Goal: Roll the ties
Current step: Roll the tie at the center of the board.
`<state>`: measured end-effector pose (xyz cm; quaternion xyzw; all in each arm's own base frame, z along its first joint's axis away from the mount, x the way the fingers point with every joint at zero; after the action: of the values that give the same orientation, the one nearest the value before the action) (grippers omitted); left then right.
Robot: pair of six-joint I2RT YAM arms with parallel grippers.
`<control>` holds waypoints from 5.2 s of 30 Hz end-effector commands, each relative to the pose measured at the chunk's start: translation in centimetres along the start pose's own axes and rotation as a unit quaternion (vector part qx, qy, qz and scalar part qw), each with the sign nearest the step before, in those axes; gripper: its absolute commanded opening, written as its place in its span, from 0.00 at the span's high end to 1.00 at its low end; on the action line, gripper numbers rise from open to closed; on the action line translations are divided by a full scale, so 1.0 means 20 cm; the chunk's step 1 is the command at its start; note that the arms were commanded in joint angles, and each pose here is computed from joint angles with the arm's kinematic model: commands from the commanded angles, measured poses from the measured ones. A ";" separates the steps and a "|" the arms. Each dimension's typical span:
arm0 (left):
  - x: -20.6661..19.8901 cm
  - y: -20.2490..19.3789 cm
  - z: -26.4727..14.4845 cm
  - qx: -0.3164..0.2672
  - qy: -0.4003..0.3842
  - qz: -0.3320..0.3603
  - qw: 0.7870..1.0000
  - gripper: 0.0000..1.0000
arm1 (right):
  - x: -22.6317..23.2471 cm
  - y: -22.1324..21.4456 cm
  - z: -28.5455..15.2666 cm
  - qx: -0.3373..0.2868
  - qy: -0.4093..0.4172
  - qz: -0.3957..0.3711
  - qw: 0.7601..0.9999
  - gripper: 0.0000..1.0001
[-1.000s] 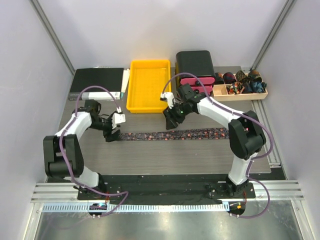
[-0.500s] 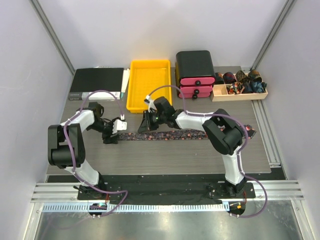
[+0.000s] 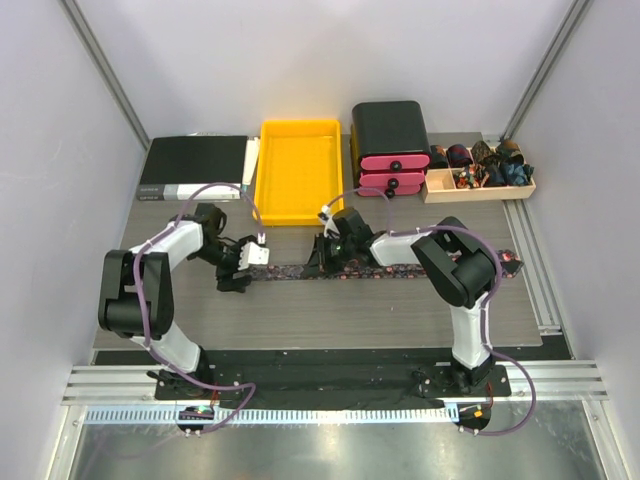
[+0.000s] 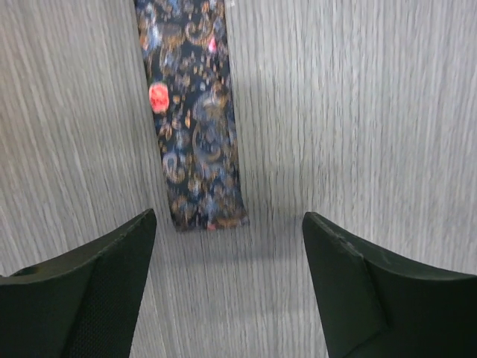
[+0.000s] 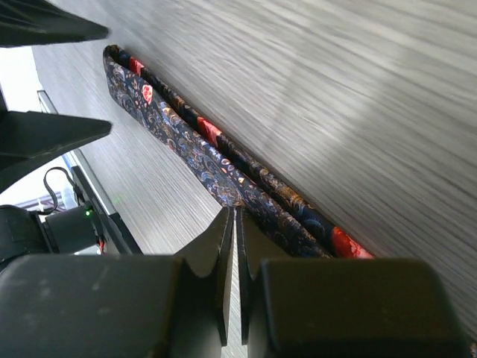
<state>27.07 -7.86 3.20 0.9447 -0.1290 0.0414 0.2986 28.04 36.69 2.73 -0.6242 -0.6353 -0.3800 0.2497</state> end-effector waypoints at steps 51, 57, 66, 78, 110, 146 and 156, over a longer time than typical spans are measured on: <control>0.17 0.48 0.35 0.047 0.032 -0.006 0.998 0.57 | -0.39 0.02 -0.37 0.003 -0.043 0.049 0.998 0.84; 0.17 0.53 0.28 0.042 0.044 -0.003 0.998 0.66 | -0.36 -0.02 -0.36 0.011 -0.032 0.051 0.998 0.83; 0.21 0.58 0.23 0.041 0.028 -0.005 0.999 0.71 | -0.14 0.02 -0.42 0.004 0.026 0.038 0.999 0.81; 0.18 0.56 0.25 0.058 -0.014 -0.024 0.998 0.72 | 0.02 0.12 -0.41 -0.018 0.074 0.047 0.996 0.75; 0.24 0.41 0.30 -0.097 0.143 -0.735 0.656 0.60 | -0.25 0.03 -0.22 0.012 -0.011 0.073 0.997 0.76; 0.42 0.86 0.21 -0.180 0.125 -0.681 0.699 1.00 | -0.23 0.00 -0.17 0.019 -0.008 0.072 0.997 0.75; 0.46 0.93 0.39 -0.180 0.090 -0.696 0.690 1.00 | -0.19 0.00 -0.20 0.014 0.000 0.063 0.998 0.75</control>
<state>29.84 -26.87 7.11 0.6932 0.6005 -0.1033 0.3851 27.87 31.39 2.80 -0.6512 -0.5947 -0.3595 0.3050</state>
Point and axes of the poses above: each gripper's point midway between its finger pads, its own z axis out along the fingers, its own x axis along the line the jaws close on, y = z × x, the point moved 1 cm from there along -z, back along the fingers, and after that the axes turned 11 degrees about z, right-handed, at the moved point
